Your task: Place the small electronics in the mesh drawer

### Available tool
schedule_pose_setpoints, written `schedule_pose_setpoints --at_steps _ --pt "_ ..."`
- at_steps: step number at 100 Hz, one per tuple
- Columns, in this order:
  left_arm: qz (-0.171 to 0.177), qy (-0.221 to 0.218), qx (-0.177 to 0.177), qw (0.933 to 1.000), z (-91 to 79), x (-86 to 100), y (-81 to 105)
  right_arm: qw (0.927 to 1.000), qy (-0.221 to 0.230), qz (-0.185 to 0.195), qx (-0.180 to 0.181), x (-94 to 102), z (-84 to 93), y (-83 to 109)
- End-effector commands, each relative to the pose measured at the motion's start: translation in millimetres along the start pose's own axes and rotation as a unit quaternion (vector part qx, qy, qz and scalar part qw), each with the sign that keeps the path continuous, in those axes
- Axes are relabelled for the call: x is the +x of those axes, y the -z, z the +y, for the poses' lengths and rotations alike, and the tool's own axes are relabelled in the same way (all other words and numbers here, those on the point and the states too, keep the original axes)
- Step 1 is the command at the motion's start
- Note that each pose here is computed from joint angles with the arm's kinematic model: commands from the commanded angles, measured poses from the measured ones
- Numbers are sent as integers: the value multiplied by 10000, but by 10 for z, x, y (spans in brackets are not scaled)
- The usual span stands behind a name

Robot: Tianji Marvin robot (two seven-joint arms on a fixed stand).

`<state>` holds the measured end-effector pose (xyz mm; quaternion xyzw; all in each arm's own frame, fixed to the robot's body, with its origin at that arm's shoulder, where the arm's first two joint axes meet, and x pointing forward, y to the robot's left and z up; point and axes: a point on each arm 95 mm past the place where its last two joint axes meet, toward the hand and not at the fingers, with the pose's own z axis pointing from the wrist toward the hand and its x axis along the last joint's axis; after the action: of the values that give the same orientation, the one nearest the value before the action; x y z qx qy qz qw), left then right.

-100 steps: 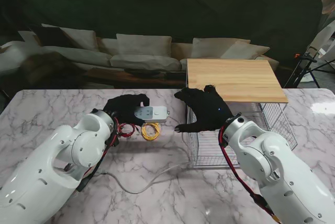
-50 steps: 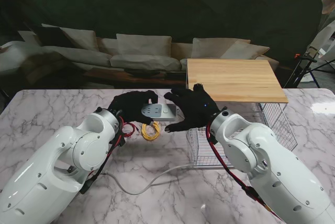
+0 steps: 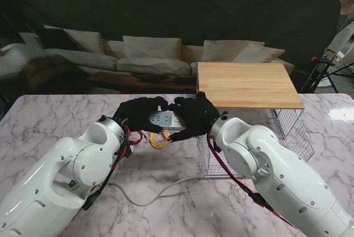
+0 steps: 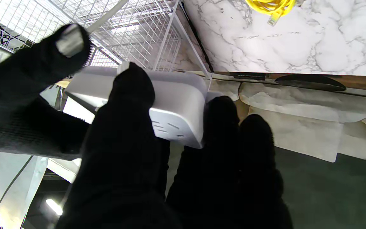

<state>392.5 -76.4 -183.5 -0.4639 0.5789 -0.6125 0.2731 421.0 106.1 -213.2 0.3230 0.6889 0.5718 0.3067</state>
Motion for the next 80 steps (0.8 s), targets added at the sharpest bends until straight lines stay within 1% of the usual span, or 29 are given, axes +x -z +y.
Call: schedule_pose_setpoints --at_steps 1,30,45,53,76,80 --pt "78 45 -12 10000 -11 64 14 10000 -16 -22 63 10 -45 -23" --pt "123 171 21 9998 12 94 32 9998 -135 -18 -129 72 -84 -66" --pt "132 208 71 9997 11 93 54 9990 -245 -56 -369 83 -90 -75" --pt "131 264 114 9995 8 91 68 9985 -325 -53 -439 83 -87 -77" --pt "82 470 241 9986 24 75 74 9973 -494 168 -526 47 -57 -56" --pt "47 489 309 9983 30 72 67 9971 -496 218 -532 41 -49 -51"
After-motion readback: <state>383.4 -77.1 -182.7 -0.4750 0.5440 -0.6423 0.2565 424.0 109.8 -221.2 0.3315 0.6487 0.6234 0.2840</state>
